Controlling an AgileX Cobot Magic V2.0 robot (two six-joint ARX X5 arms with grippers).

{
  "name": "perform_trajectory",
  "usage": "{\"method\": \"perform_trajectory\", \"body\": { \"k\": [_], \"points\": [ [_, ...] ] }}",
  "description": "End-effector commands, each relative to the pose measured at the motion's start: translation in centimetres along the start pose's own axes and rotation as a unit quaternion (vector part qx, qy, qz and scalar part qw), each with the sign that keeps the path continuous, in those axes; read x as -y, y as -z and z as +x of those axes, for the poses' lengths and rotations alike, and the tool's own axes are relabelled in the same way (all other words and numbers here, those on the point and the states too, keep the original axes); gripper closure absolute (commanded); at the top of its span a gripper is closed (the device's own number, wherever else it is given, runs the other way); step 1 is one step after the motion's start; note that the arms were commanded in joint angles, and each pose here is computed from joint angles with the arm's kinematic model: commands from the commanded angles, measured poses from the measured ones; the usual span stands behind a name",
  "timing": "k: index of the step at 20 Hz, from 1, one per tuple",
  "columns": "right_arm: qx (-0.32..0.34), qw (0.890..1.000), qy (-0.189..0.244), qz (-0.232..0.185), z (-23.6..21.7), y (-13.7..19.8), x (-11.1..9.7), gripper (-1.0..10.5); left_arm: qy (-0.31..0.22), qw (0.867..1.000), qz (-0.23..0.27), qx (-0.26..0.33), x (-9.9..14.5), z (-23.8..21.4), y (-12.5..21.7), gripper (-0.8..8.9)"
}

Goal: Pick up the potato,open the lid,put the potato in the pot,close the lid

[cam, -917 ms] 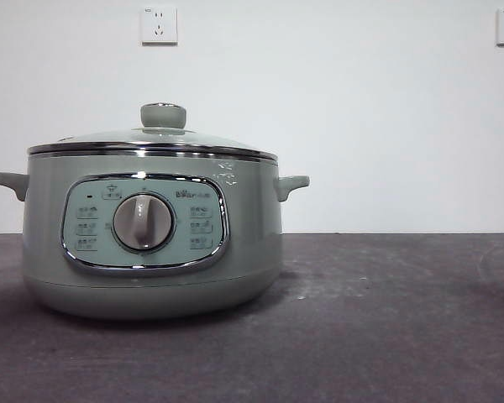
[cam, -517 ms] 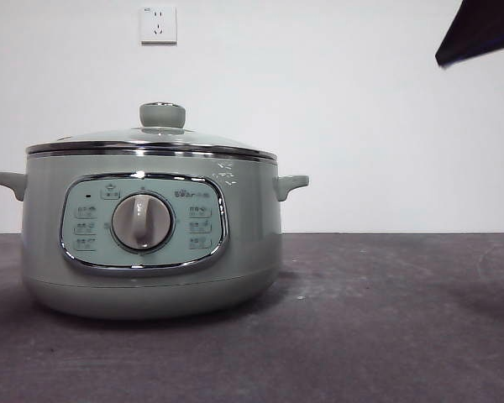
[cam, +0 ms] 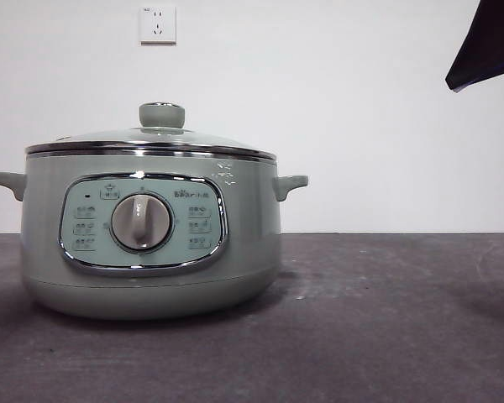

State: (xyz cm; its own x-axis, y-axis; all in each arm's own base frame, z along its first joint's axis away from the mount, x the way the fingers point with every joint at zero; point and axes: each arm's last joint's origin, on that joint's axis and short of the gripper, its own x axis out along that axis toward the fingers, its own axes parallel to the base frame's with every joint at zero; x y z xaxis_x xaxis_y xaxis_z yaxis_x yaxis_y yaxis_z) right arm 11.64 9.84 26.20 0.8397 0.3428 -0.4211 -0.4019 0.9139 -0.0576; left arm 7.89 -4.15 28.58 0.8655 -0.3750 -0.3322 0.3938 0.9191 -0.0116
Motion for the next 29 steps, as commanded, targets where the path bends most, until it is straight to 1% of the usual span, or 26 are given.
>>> {"method": "perform_trajectory", "body": {
  "k": [1,3,5,9,11,13,17,20,22,29],
  "points": [
    [0.001,1.0,0.001,0.006,0.0,0.1,0.0,9.5,-0.028,0.998,0.047,0.018,-0.3,-0.1,-0.2,8.16],
    [0.001,1.0,0.001,0.006,0.0,0.1,0.0,9.5,-0.035,0.997,0.069,0.031,-0.6,0.0,-0.2,8.16],
    [0.001,1.0,0.001,0.006,0.0,0.1,0.0,9.5,-0.048,0.995,0.071,0.054,-1.2,0.2,0.3,8.16],
    [0.001,1.0,0.001,0.006,0.0,0.1,0.0,9.5,-0.093,0.987,0.066,0.115,-2.5,1.3,3.4,8.16],
    [0.001,1.0,0.001,0.006,0.0,0.1,0.0,9.5,-0.105,0.984,0.063,0.126,-3.1,2.0,5.6,8.16],
    [0.001,1.0,0.001,0.006,0.0,0.1,0.0,9.5,-0.122,0.984,0.056,0.12,-3.6,2.7,7.6,8.16],
    [0.001,1.0,0.001,0.006,0.0,0.1,0.0,9.5,-0.14,0.985,0.045,0.096,-4.3,3.9,11.1,8.16],
    [0.001,1.0,0.001,0.006,0.0,0.1,0.0,9.5,-0.145,0.986,0.034,0.079,-4.5,4.6,12.9,8.16],
    [0.001,1.0,0.0,0.006,0.0,0.1,0.0,9.5,-0.148,0.986,0.031,0.071,-4.5,4.6,13.0,8.16],
    [0.001,1.0,0.001,0.006,0.0,0.1,0.0,9.5,-0.15,0.985,0.033,0.075,-4.5,4.5,13.0,8.16]
  ]
}}
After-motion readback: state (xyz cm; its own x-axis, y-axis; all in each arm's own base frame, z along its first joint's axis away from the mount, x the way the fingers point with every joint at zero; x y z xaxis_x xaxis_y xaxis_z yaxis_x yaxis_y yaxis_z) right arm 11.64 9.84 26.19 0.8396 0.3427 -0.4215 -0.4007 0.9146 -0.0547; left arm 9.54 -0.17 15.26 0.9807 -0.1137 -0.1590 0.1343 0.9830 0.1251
